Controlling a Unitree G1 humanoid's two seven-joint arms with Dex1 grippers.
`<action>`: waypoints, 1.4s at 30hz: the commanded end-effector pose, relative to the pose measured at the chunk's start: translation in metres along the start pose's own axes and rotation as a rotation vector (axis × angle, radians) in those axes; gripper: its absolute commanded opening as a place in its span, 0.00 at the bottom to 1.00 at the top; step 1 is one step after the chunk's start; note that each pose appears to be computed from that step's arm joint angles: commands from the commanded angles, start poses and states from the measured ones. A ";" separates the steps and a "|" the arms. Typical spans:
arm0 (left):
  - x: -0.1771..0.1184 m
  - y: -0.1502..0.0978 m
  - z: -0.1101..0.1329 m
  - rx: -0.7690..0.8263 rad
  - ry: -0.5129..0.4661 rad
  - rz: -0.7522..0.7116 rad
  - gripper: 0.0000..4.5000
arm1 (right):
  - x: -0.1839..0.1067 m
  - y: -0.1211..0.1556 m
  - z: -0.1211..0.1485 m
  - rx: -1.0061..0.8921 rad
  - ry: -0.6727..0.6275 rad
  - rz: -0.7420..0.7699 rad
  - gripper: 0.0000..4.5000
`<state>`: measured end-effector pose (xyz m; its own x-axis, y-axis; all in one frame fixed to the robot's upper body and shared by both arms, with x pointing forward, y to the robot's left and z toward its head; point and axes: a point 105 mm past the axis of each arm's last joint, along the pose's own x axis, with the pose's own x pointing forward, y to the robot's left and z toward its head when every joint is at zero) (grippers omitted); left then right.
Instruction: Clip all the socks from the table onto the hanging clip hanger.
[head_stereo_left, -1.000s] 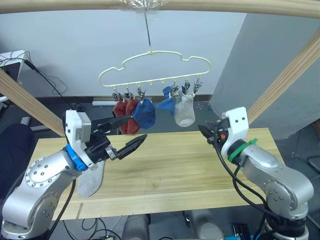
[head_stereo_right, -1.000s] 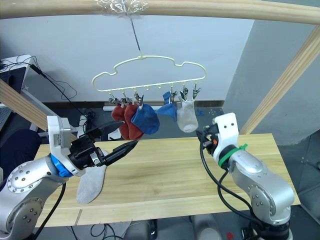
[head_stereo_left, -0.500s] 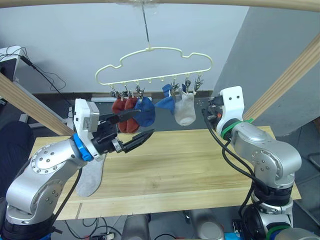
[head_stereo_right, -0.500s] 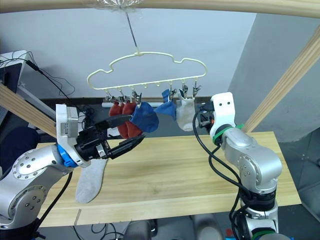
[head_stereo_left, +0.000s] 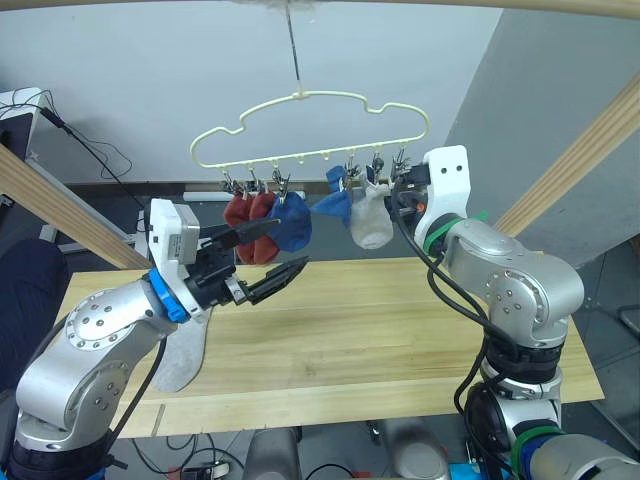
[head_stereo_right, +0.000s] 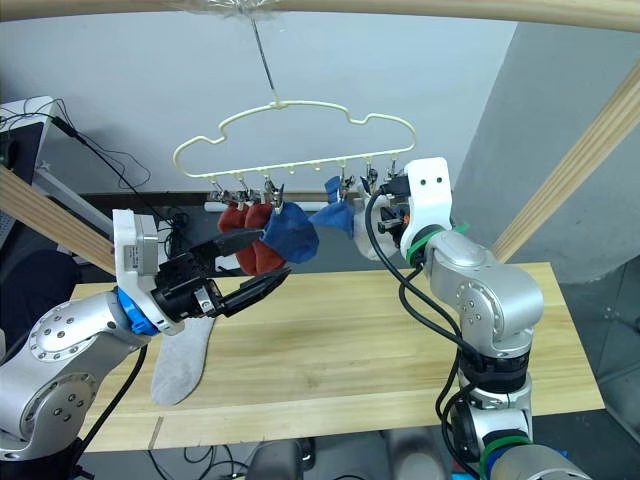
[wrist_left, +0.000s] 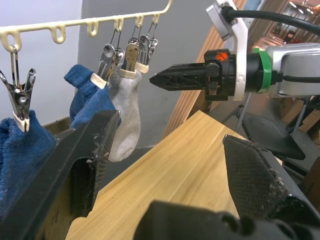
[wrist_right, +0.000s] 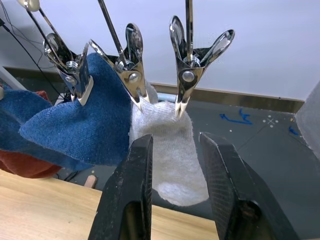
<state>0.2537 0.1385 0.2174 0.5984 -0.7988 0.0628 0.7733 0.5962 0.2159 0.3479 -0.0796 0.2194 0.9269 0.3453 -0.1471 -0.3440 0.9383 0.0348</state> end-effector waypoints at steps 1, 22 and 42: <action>0.000 -0.007 0.007 0.032 -0.018 -0.014 0.85 | -0.001 -0.001 0.018 -0.012 -0.068 -0.004 0.33; -0.003 -0.008 0.001 0.026 -0.019 0.020 0.85 | 0.018 -0.002 0.035 -0.047 -0.100 -0.002 0.33; -0.001 -0.009 0.000 0.025 -0.022 0.031 0.85 | 0.023 -0.008 0.057 -0.049 -0.147 -0.056 0.33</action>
<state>0.2523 0.1408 0.2068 0.6389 -0.7669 0.0601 0.7452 0.6364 0.1992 0.3824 -0.0764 0.2524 0.9501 0.3018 -0.0790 -0.3039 0.9526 -0.0158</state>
